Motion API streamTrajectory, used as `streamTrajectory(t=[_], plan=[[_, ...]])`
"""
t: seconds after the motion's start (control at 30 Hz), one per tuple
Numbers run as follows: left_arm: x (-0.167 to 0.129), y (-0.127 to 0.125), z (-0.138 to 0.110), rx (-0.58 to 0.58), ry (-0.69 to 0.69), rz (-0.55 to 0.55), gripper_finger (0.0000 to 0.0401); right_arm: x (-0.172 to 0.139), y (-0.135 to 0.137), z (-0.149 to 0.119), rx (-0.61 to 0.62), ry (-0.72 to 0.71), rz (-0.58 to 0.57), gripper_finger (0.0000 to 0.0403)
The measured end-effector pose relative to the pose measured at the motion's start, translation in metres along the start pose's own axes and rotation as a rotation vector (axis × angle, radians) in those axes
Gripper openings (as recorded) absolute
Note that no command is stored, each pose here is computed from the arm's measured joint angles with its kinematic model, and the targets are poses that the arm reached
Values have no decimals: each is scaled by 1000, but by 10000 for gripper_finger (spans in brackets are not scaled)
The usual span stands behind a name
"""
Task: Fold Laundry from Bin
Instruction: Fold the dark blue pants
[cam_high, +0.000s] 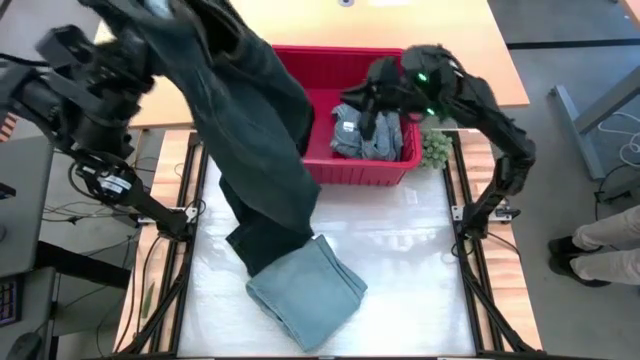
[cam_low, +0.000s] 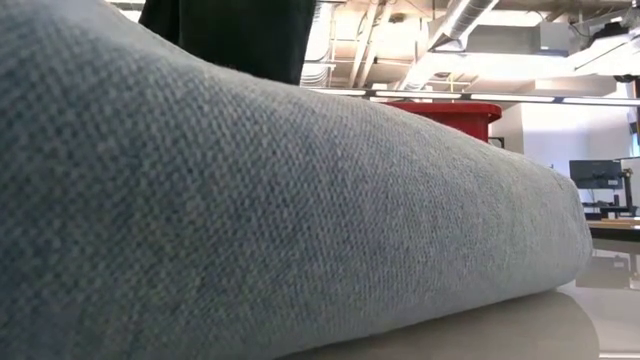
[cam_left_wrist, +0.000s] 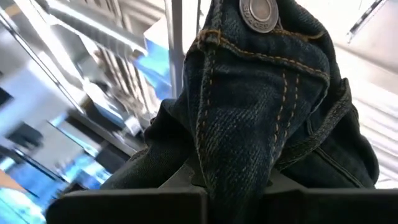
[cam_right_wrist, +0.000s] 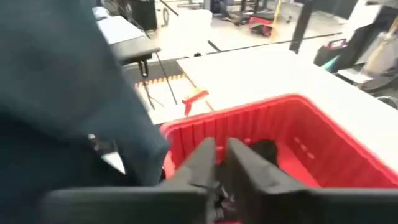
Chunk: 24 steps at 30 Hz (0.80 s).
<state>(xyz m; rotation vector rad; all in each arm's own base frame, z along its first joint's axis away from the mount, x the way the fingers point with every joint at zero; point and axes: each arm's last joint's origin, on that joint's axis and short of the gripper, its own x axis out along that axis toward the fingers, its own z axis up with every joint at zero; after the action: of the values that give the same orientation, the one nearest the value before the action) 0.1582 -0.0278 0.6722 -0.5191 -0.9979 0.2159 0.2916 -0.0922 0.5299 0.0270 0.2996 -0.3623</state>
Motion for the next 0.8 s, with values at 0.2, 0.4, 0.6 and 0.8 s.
streamTrajectory(t=[0.2,0.4,0.6,0.8], plan=[[1,-9,-27,-83,68,-46,9,87,-12,-22,69,-108,36,20],[-2,-15,-36,-118,89,-22,9,170,0,-49,246,-330,168,16],[-2,-15,-35,-127,71,22,9,227,46,-76,471,-538,414,16],[-5,-8,-11,33,7,176,9,233,130,-97,513,-547,607,16]])
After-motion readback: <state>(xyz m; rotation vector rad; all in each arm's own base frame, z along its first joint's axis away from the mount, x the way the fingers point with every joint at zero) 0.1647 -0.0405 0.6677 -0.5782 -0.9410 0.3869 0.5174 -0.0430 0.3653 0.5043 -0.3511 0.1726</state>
